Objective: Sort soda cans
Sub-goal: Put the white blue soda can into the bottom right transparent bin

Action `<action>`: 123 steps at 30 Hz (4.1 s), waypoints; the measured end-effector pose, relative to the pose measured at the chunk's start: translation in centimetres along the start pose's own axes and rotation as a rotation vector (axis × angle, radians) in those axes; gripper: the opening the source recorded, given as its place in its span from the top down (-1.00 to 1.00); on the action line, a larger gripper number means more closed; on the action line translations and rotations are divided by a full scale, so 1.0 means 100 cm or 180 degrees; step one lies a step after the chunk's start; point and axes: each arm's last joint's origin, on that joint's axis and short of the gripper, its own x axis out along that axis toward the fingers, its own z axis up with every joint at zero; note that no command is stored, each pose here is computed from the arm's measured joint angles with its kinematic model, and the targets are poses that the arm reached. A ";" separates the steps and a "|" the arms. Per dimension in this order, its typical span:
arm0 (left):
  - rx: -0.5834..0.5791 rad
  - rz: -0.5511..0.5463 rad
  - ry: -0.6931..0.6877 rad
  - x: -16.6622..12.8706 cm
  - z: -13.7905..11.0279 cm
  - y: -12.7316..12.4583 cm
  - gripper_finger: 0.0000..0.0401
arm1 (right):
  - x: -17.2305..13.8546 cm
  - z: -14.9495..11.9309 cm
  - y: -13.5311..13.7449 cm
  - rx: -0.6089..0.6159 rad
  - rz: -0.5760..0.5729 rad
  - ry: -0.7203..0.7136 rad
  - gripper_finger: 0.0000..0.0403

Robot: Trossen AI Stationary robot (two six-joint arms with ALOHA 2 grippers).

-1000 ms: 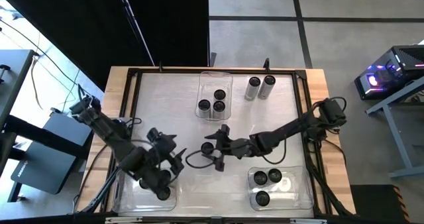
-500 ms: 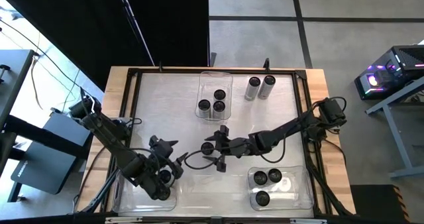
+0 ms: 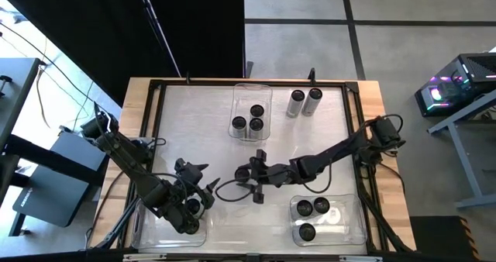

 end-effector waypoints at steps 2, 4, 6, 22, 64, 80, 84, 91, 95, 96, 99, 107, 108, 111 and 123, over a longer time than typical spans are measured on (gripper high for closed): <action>0.0003 -0.0001 0.0005 0.000 0.000 0.000 -0.50 | -0.008 0.010 0.001 -0.0055 -0.0148 -0.0103 -0.18; 0.0007 0.0000 0.0014 0.000 0.000 0.000 -0.50 | -0.023 0.026 0.002 -0.0098 -0.0289 -0.0269 -0.18; 0.0009 -0.0001 0.0030 0.000 0.000 0.000 -0.50 | -0.043 0.044 0.004 -0.0144 -0.0425 -0.0416 -0.18; 0.0051 0.0056 0.0027 0.005 0.003 0.001 -0.50 | -0.294 0.101 0.004 0.0159 0.0467 -0.0780 -0.18; 0.0083 0.0218 0.0205 0.027 0.013 0.004 -0.50 | -0.311 -0.006 0.129 0.0321 0.0444 -0.0477 -0.18; 0.0067 0.0206 0.0225 0.027 0.013 0.003 -0.50 | -0.307 0.001 0.115 0.0225 0.0415 -0.0362 -0.18; 0.0051 0.0202 0.0230 0.027 0.013 0.003 -0.50 | -0.305 0.002 0.111 0.0231 0.0545 -0.0192 -0.18; 0.0047 0.0198 0.0230 0.027 0.013 0.003 -0.50 | -0.300 -0.001 0.109 0.0242 0.0680 0.0073 -0.18; 0.0044 0.0197 0.0229 0.027 0.013 0.003 -0.50 | -0.296 -0.004 0.111 0.0230 0.0644 0.0096 -0.18; 0.0042 0.0196 0.0229 0.027 0.013 0.003 -0.50 | -0.294 -0.007 0.112 0.0240 0.0643 0.0125 -0.18; 0.0021 0.0182 0.0226 0.027 0.013 0.002 -0.50 | -0.290 -0.016 0.116 0.0252 0.0630 0.0224 -0.18; 0.0022 0.0174 0.0224 0.027 0.014 0.002 -0.50 | -0.277 -0.038 0.130 0.0169 0.0491 0.0347 -0.18; 0.0037 0.0174 0.0225 0.027 0.014 0.002 -0.50 | -0.275 -0.040 0.131 0.0166 0.0465 0.0371 -0.18; 0.0031 0.0170 0.0223 0.027 0.014 0.002 -0.50 | -0.266 -0.048 0.132 0.0141 0.0351 0.0469 -0.18; 0.0026 0.0163 0.0230 0.027 0.013 0.001 -0.50 | -0.256 -0.056 0.133 0.0226 0.0161 0.0500 -0.18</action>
